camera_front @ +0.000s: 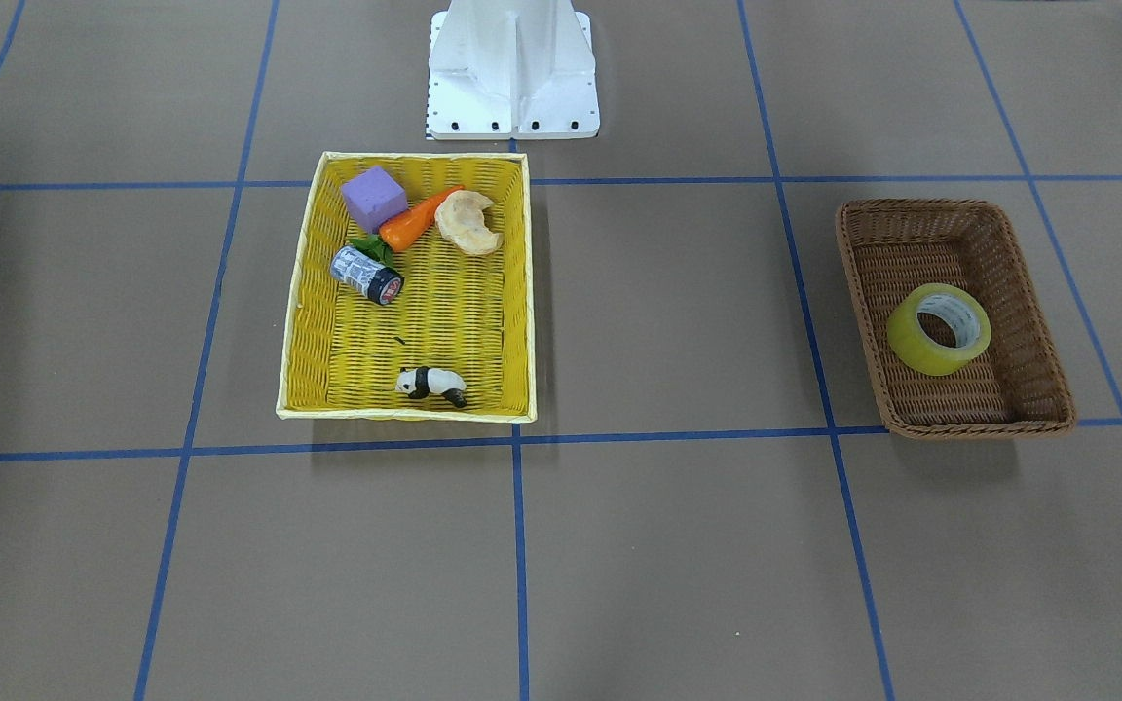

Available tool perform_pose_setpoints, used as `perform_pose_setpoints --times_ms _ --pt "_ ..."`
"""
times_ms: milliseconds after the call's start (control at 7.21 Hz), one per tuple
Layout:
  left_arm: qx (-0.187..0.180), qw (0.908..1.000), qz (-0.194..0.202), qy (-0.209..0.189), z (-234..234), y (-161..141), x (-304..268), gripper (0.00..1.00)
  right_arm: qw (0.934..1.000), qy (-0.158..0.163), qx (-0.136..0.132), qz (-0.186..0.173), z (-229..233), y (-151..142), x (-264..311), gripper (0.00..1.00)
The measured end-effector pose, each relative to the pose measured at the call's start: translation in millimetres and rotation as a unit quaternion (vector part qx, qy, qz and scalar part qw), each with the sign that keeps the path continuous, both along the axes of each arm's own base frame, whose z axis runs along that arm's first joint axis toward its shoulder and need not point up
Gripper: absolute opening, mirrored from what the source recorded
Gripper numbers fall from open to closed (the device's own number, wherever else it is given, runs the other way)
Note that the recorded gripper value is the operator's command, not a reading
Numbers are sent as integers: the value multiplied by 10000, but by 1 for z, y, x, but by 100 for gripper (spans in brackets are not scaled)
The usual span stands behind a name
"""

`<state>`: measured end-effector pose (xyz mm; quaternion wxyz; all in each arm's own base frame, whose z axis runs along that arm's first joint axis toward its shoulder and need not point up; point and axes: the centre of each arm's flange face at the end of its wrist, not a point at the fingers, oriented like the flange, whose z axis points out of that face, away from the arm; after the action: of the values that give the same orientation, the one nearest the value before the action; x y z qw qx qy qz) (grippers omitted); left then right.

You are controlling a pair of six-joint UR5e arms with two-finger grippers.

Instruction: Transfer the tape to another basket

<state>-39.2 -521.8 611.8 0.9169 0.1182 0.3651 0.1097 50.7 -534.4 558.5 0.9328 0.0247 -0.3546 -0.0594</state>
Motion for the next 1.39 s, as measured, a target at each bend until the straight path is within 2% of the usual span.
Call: perform_pose_setpoints --times_ms 970,1386 --pt "-216 9998 -22 24 17 -2 0 99 10000 -66 -5 1 1 4 -2 100" --pt "-663 9977 -64 113 10 0 1 99 10000 -77 -27 -8 3 5 -3 100"
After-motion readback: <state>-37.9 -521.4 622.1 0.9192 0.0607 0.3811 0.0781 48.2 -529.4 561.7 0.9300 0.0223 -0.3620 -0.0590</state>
